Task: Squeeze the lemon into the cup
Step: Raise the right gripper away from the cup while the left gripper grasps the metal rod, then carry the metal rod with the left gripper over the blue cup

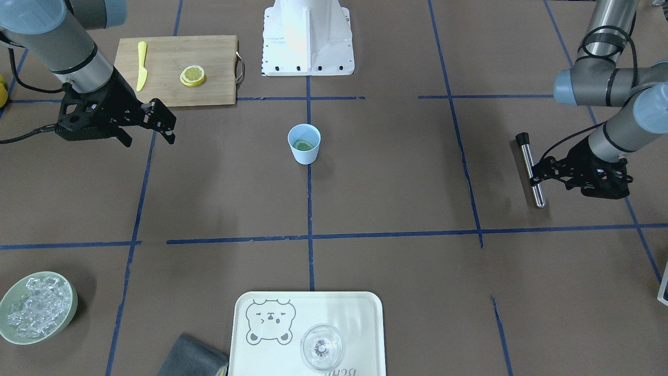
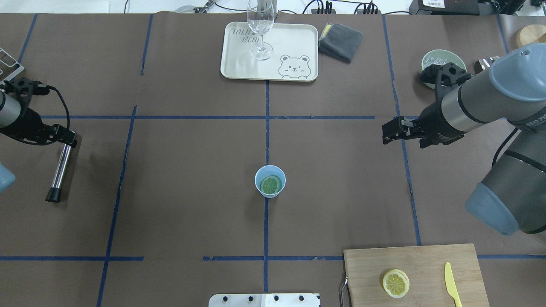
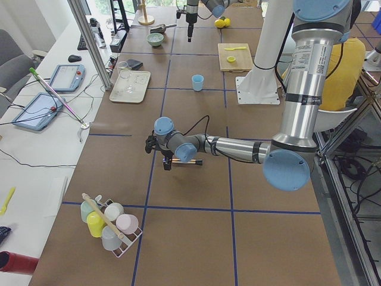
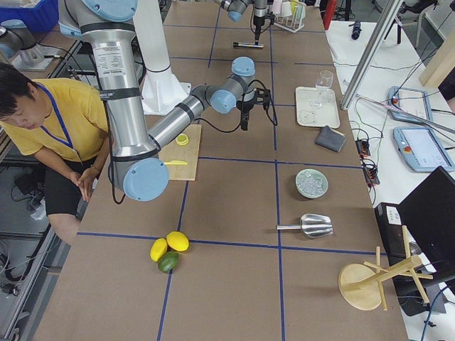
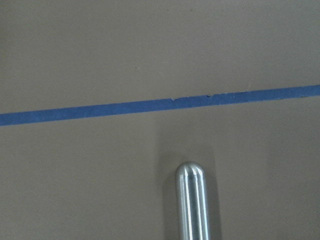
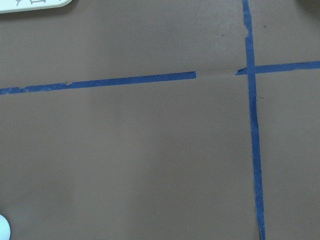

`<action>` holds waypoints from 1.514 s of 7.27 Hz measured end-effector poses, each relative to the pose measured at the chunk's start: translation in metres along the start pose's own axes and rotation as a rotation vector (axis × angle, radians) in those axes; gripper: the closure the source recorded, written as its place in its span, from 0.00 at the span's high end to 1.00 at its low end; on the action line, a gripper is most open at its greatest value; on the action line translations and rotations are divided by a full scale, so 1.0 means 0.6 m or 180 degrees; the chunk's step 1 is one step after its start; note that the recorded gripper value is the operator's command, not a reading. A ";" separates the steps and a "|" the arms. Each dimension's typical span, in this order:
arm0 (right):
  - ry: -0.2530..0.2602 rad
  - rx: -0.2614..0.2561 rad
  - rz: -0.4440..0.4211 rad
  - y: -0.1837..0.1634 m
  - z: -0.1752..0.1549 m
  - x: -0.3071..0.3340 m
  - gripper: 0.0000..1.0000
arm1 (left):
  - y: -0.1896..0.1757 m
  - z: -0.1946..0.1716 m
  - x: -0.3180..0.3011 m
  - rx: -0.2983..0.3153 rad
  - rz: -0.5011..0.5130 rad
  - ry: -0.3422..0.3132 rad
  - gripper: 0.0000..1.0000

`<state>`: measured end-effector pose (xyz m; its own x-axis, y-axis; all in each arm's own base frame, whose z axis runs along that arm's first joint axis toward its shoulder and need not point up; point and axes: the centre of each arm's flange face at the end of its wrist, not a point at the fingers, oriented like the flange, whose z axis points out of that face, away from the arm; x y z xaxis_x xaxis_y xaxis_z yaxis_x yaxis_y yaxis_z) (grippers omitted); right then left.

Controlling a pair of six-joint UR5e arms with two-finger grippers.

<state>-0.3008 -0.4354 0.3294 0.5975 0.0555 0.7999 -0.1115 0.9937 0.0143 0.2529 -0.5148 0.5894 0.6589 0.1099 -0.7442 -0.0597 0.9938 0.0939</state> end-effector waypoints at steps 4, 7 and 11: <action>-0.0007 0.0000 0.0017 0.001 0.000 0.000 1.00 | -0.004 0.020 0.015 0.0043 0.0072 -0.0143 0.00; -0.0015 0.0004 0.0015 0.002 -0.001 -0.001 1.00 | -0.006 0.003 0.036 0.0101 0.0131 -0.0089 0.00; -0.0052 0.0025 -0.0003 0.008 -0.016 -0.002 1.00 | -0.027 -0.160 0.307 0.0697 0.0833 0.0470 0.00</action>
<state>-0.2944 -0.4299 0.3229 0.5847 0.0528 0.8095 -0.1170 0.9929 0.0198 0.3033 -0.5091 0.3873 0.5262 0.3769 -0.7622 -0.0394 0.9062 0.4209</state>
